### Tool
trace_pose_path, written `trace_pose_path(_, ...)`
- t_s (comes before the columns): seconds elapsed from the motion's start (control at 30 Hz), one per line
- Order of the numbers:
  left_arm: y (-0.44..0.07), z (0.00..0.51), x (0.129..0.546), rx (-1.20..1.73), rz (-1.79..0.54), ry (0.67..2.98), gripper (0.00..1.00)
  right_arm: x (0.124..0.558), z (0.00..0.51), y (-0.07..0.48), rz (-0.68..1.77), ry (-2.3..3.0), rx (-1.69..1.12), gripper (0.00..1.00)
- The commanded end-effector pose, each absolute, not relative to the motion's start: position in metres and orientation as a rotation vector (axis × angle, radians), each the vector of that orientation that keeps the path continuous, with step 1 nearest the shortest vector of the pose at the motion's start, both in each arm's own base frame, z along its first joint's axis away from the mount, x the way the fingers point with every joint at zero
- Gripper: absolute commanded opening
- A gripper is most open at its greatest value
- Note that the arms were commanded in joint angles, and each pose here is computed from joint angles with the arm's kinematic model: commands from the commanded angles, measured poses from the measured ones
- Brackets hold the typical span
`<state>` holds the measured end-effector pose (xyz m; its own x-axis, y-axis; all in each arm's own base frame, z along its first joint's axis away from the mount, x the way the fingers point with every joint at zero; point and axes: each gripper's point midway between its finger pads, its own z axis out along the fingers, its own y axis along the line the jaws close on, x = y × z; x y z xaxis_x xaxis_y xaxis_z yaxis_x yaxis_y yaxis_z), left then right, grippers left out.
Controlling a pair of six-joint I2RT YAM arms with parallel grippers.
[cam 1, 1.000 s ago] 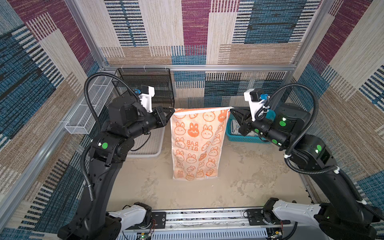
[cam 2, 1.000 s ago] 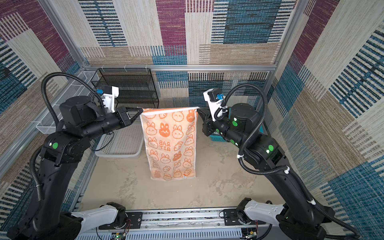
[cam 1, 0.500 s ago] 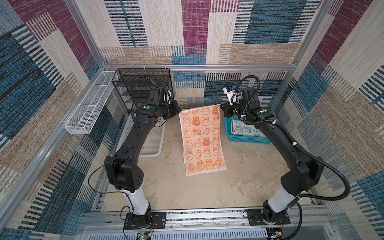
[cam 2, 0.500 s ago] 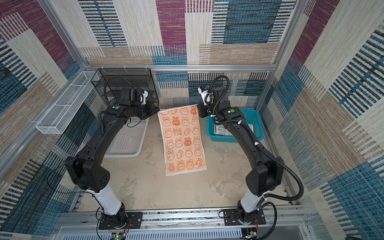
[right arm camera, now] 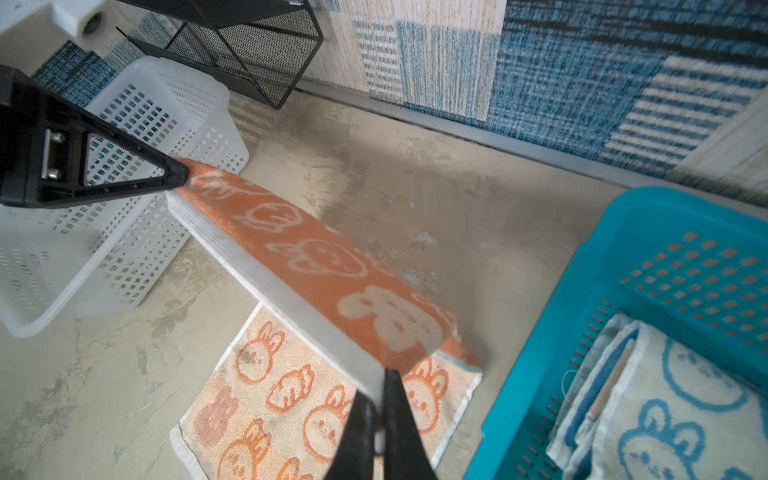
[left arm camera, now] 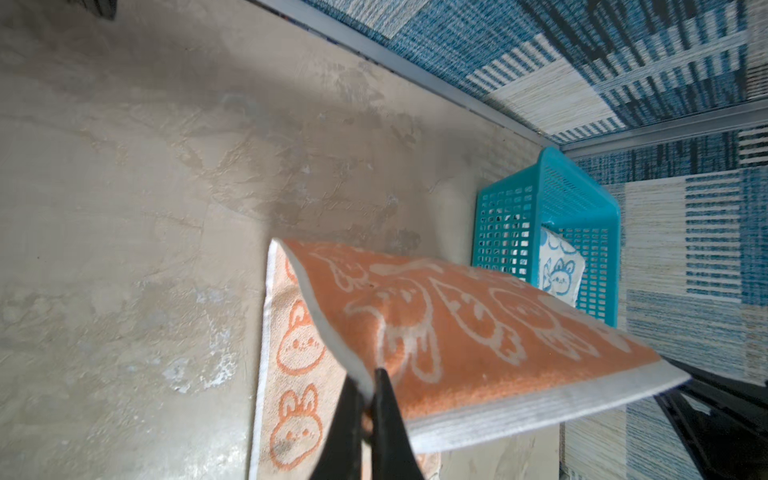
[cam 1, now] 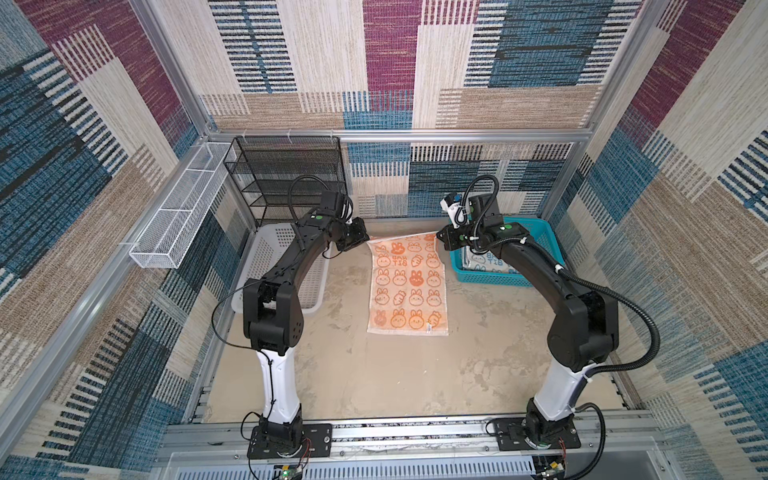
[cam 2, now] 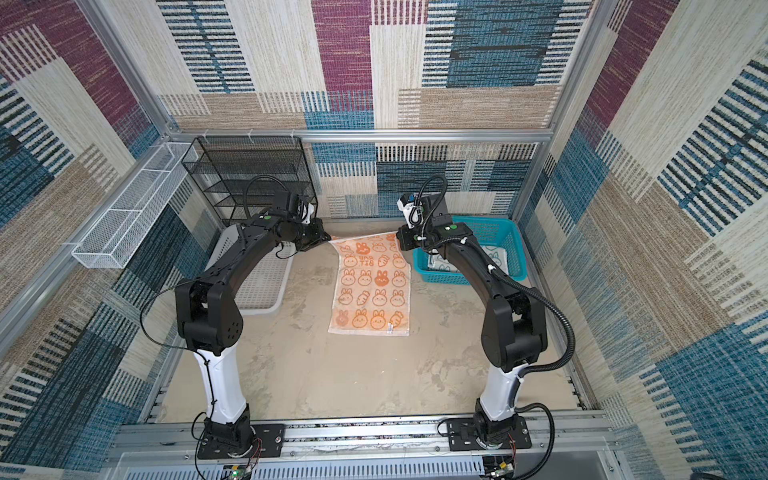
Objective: Fold and stack the towels
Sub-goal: 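Lower the hanging towel onto the table and fold its top half over, then lay the folded edge down flat with both grippers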
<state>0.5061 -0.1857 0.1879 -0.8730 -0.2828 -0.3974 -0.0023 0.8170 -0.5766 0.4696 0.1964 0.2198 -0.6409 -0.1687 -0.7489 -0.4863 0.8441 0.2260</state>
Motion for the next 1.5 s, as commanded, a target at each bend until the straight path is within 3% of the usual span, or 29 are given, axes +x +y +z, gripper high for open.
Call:
trace_pose_path(0.0, -0.168, 0.178, 0.495, -0.203, -0.63, 2.542, 0.0, 0.464, 0.215, 0.183, 0.517, 2.254, -0.362, 0.0)
trace_pose_path(0.5, -0.185, 0.098, 0.39, -0.166, -0.597, 2.7, 0.0, 0.365, 0.102, 0.172, 0.5, 2.5, -0.23, 0.0)
trace_pose_path(0.7, -0.182, 0.094, 0.375, -0.156, -0.594, 2.716, 0.0, 0.343, 0.08, 0.173, 0.49, 2.551, -0.228, 0.0)
trace_pose_path(0.97, -0.19, 0.129, 0.364, -0.114, -0.64, 2.662, 0.0, 0.338, 0.096, 0.164, 0.431, 2.528, -0.22, 0.0)
trace_pose_path(1.27, -0.196, 0.062, 0.332, -0.12, -0.623, 2.814, 0.0, 0.303, 0.042, 0.168, 0.486, 2.642, -0.204, 0.0)
trace_pose_path(1.47, -0.191, 0.044, 0.33, -0.114, -0.572, 2.857, 0.0, 0.299, 0.018, 0.177, 0.523, 2.68, -0.209, 0.0)
